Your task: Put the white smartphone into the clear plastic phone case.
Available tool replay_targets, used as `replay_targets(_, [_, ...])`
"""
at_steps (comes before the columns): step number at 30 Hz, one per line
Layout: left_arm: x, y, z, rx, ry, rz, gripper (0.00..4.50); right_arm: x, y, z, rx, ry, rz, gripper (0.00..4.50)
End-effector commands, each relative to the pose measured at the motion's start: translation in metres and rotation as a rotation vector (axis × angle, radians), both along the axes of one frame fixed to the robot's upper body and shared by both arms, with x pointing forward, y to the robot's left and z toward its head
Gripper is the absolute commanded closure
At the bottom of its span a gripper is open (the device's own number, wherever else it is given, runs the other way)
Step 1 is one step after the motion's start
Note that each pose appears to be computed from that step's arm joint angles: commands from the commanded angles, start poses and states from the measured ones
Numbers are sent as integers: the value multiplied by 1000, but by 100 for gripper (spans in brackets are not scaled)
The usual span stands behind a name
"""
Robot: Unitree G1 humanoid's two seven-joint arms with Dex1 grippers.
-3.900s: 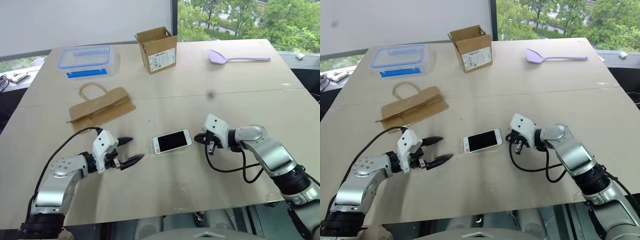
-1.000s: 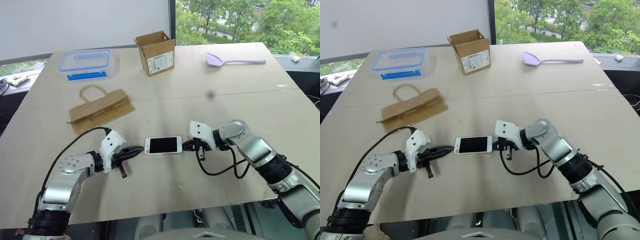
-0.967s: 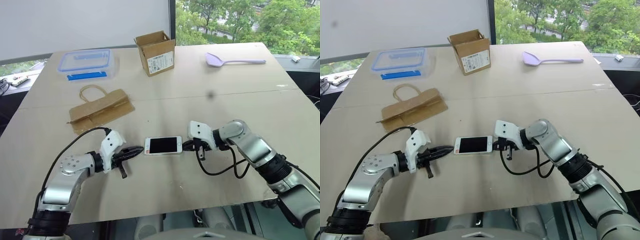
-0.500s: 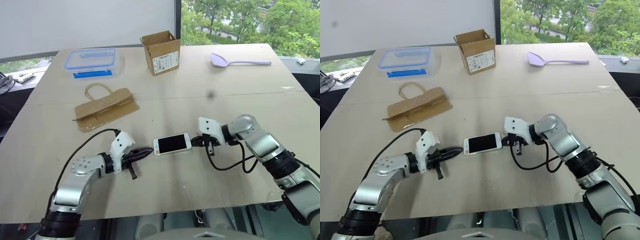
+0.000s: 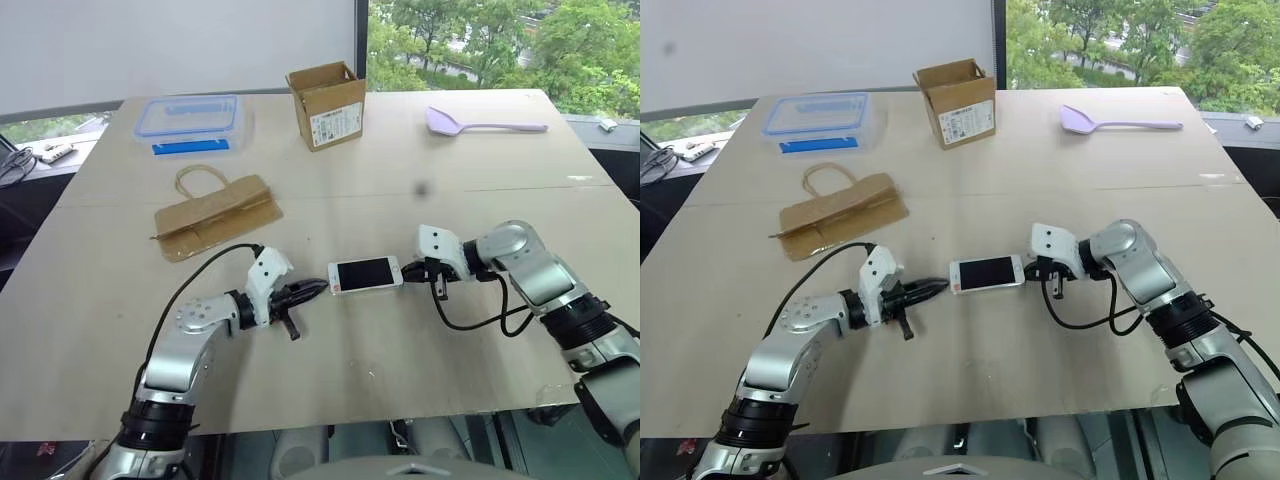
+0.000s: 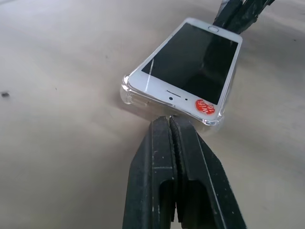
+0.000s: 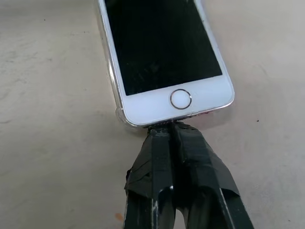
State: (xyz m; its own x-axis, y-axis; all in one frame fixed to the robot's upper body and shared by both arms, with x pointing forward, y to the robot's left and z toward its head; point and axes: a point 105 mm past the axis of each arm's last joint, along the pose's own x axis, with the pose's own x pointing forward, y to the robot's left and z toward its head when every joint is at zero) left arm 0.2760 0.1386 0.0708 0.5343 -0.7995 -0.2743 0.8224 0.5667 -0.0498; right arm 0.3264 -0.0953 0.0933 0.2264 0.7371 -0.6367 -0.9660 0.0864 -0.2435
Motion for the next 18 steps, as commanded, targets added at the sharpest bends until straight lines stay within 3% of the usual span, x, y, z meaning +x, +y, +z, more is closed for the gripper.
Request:
replay_targets(1, [0,6,15,-50,-15,5,446,0,-1,5,48,-37,-36,450])
replay_targets(9, [9,40,29,-77,15,92,446,0,-20,29,120,-104,-140,450])
replay_targets(14, [12,27,35,-113,8,45,446,-6,11,53,246,-81,-83,450])
replay_targets(18, [15,15,39,-135,5,17,446,-3,42,47,254,-66,-39,450])
